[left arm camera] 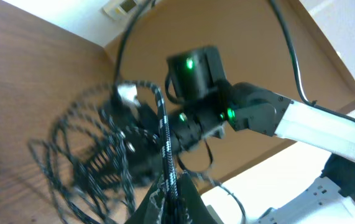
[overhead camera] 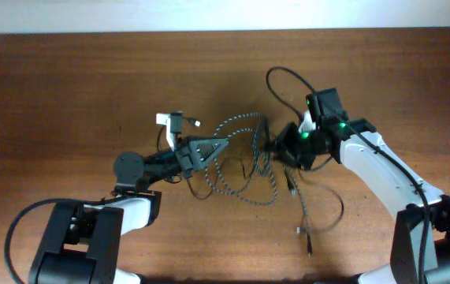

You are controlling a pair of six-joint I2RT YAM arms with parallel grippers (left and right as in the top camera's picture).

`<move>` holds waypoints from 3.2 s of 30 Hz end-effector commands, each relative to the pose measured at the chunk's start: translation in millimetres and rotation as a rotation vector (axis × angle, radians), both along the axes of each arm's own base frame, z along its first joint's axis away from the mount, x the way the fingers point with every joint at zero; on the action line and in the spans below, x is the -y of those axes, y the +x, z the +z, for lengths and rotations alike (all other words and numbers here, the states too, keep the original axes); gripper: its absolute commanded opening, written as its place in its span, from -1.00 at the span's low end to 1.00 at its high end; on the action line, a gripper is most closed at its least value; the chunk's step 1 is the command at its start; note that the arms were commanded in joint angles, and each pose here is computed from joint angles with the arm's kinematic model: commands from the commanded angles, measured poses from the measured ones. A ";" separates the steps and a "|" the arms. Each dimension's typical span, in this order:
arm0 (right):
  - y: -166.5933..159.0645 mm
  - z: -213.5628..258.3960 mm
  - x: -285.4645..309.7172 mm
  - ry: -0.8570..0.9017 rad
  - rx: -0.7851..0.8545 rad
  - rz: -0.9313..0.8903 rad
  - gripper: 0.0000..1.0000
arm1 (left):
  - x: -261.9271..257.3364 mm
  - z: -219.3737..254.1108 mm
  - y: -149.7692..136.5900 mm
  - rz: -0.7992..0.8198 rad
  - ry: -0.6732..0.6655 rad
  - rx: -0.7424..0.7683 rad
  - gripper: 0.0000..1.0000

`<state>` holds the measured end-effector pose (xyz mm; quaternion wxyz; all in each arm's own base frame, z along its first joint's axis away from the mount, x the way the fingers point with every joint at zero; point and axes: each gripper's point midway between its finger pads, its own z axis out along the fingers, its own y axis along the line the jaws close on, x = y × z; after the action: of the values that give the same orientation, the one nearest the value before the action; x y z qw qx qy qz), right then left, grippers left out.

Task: Untangle cables

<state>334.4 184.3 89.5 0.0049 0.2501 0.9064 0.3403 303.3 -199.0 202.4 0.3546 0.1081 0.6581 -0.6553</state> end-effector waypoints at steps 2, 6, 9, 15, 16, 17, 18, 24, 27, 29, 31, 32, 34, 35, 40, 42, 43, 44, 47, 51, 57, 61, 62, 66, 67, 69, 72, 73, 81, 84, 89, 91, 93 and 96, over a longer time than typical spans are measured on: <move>30.8 21.6 -13.2 0.049 0.183 0.034 -0.92 | 26.5 2.2 -22.3 -0.112 -0.009 -0.027 -0.83; 38.8 109.2 -56.5 0.330 0.629 0.354 -0.92 | 25.1 -32.3 -8.9 -0.051 0.054 -0.165 0.04; 32.0 133.1 -66.3 0.403 0.796 0.490 -0.92 | 1.7 -121.0 14.5 0.215 0.220 -0.544 0.98; 28.7 34.7 -11.4 -0.056 0.468 0.330 0.26 | -14.4 -186.3 17.6 0.609 0.508 -0.628 0.56; 22.2 27.4 -10.0 -0.053 0.406 0.314 0.28 | -14.1 -186.2 17.5 0.608 0.507 -0.628 0.57; 15.5 23.2 -12.1 -0.047 0.374 0.324 0.27 | -13.7 -186.0 17.3 0.606 0.505 -0.630 0.57; 3.2 19.5 -19.6 -0.052 0.364 0.386 0.27 | -7.1 -180.4 17.1 0.569 0.476 -0.624 0.57; -14.9 72.9 -23.8 -0.068 0.569 0.507 0.33 | -53.6 -64.5 24.3 0.531 0.386 -0.288 0.97; -47.1 134.9 -53.5 -0.195 0.947 0.733 0.43 | -87.6 -73.9 13.4 0.701 0.495 -0.361 0.99; -56.6 88.7 -85.3 -0.305 0.867 0.836 0.43 | -108.5 -105.0 1.6 0.783 0.582 -0.508 0.98; -54.0 26.4 -104.1 -0.431 0.763 0.905 0.41 | -150.1 -148.6 -30.0 1.018 0.566 -0.898 0.98; -41.9 4.8 -100.7 -0.480 0.702 0.837 0.42 | -149.7 -148.7 -30.2 1.017 0.565 -0.900 0.98; -20.0 -32.2 -101.4 -0.510 0.638 0.746 0.41 | -149.7 -149.0 -30.3 1.017 0.566 -0.900 0.98; -8.3 -39.3 -93.6 -0.523 0.600 0.653 0.21 | -150.0 -150.2 -31.8 1.016 0.571 -0.907 0.98; -5.9 -52.7 -97.1 -0.474 0.531 0.564 0.10 | -152.2 -151.8 -33.4 1.026 0.582 -0.912 0.99; -9.4 -72.0 -95.7 -0.475 0.463 0.535 0.07 | -152.3 -152.2 -33.9 1.025 0.584 -0.914 0.98; -7.3 -80.7 -96.4 -0.475 0.451 0.523 0.07 | -152.3 -152.2 -34.1 1.025 0.584 -0.914 0.98; -4.8 -78.6 -98.5 -0.468 0.465 0.519 -0.25 | -152.4 -152.3 -34.1 1.026 0.584 -0.915 0.98; -14.7 -77.2 -109.3 -0.390 0.443 0.552 -0.38 | -152.4 -152.3 -34.2 1.025 0.585 -0.915 0.98; -9.7 -73.3 -114.3 -0.377 0.478 0.554 -0.13 | -153.8 -152.9 -34.7 1.033 0.590 -0.916 0.98; 10.0 -83.3 -107.2 -0.465 0.529 0.501 -0.92 | -153.7 -152.9 -34.7 1.032 0.590 -0.916 0.99; 4.6 14.0 -108.2 -0.412 0.723 0.546 -0.92 | -154.3 -155.1 -37.5 1.030 0.600 -0.927 0.98; -2.1 62.7 -103.3 -0.380 0.813 0.522 -0.92 | -154.3 -155.1 -37.5 1.030 0.600 -0.927 0.98; -82.8 269.8 -55.4 -0.164 1.314 0.422 -0.92 | -154.3 -155.1 -37.5 1.030 0.600 -0.927 0.98; -104.8 300.4 -37.4 -0.130 1.398 0.378 -0.92 | -154.2 -155.0 -37.4 1.030 0.600 -0.927 0.98; -136.9 324.7 -11.7 -0.098 1.467 0.343 -0.92 | -107.5 -127.7 -21.5 0.800 0.416 -0.874 0.98; -140.7 318.8 -8.6 -0.107 1.446 0.355 -0.92 | -37.6 -75.9 -20.2 0.418 0.459 -0.392 0.98; -140.7 318.8 -8.6 -0.107 1.446 0.355 -0.92 | -27.8 -78.7 -23.9 0.402 0.479 -0.381 0.99; -137.1 301.4 -9.8 -0.139 1.384 0.382 -0.92 | 6.6 -184.7 -39.6 0.364 0.572 -0.766 0.16; -131.1 290.0 -3.1 -0.233 1.377 0.402 -0.92 | -6.4 -178.0 -24.8 0.401 0.561 -0.712 -1.00; -97.6 214.1 115.3 -0.897 0.961 0.057 -0.92 | -149.3 -21.2 22.0 0.664 0.155 -0.387 -1.00; -84.7 176.4 114.7 -1.001 0.796 0.077 -0.91 | -172.0 47.2 -6.1 0.719 0.110 -0.146 -1.00; -55.6 116.4 104.3 -1.130 0.584 0.064 -0.92 | -182.0 103.1 -42.1 0.820 0.112 0.093 -1.00; -37.4 32.8 151.1 -1.083 0.164 -0.142 -0.92 | -196.0 118.4 -57.8 0.901 0.127 0.168 -1.00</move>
<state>293.5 71.0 150.9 0.2896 0.1255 0.9337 -0.1689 249.6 -8.2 318.3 0.6430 -0.1155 0.6481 -0.3915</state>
